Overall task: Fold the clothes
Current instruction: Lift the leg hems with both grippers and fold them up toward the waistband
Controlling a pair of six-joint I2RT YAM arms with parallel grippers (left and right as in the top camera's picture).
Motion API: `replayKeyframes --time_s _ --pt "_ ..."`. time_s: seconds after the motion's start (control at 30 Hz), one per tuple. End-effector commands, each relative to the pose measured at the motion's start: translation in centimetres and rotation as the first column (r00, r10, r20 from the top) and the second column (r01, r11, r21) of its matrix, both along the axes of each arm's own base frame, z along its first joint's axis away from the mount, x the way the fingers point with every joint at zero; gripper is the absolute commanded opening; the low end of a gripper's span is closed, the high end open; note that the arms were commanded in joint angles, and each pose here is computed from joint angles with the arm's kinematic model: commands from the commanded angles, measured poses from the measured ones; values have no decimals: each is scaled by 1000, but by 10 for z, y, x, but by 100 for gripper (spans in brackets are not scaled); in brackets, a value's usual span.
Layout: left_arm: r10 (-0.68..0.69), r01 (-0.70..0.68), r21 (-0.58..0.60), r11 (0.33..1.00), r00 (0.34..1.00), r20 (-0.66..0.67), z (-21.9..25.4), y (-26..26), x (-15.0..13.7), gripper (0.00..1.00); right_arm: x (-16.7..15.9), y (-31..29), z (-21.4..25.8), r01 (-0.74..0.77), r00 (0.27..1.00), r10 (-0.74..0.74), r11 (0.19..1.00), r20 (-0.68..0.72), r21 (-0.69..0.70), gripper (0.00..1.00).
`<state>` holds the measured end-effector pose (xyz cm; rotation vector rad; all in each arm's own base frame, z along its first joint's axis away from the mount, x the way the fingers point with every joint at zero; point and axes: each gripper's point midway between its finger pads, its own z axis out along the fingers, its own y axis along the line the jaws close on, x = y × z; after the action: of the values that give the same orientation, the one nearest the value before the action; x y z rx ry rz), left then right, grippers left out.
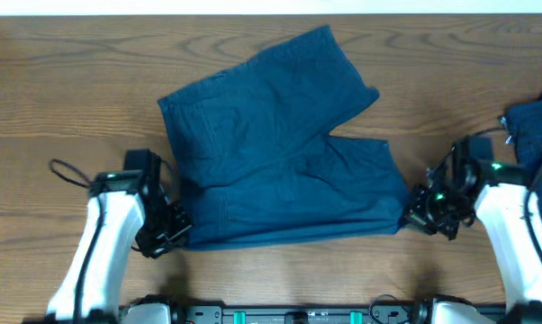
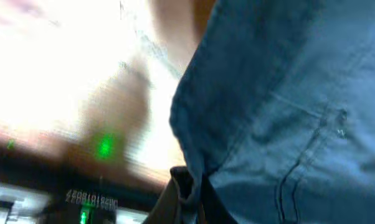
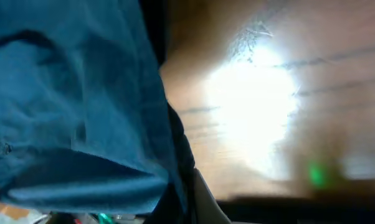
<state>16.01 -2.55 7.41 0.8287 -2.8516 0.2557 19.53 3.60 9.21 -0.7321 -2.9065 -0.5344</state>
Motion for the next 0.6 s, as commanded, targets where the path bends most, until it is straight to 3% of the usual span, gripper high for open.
replayKeyframes --time_s 0.0,0.3,0.57 --pt "-18 14 41 999 997 81 31 7 -2 6 13 -24 33 10 996 1 992 88 -126 1" --pt "-24 15 41 999 974 225 104 3 -39 6 31 -27 121 22 969 16 989 246 -149 1" --pt "-28 9 69 998 961 275 111 8 -26 6 92 -35 144 116 892 -40 983 451 -144 1"
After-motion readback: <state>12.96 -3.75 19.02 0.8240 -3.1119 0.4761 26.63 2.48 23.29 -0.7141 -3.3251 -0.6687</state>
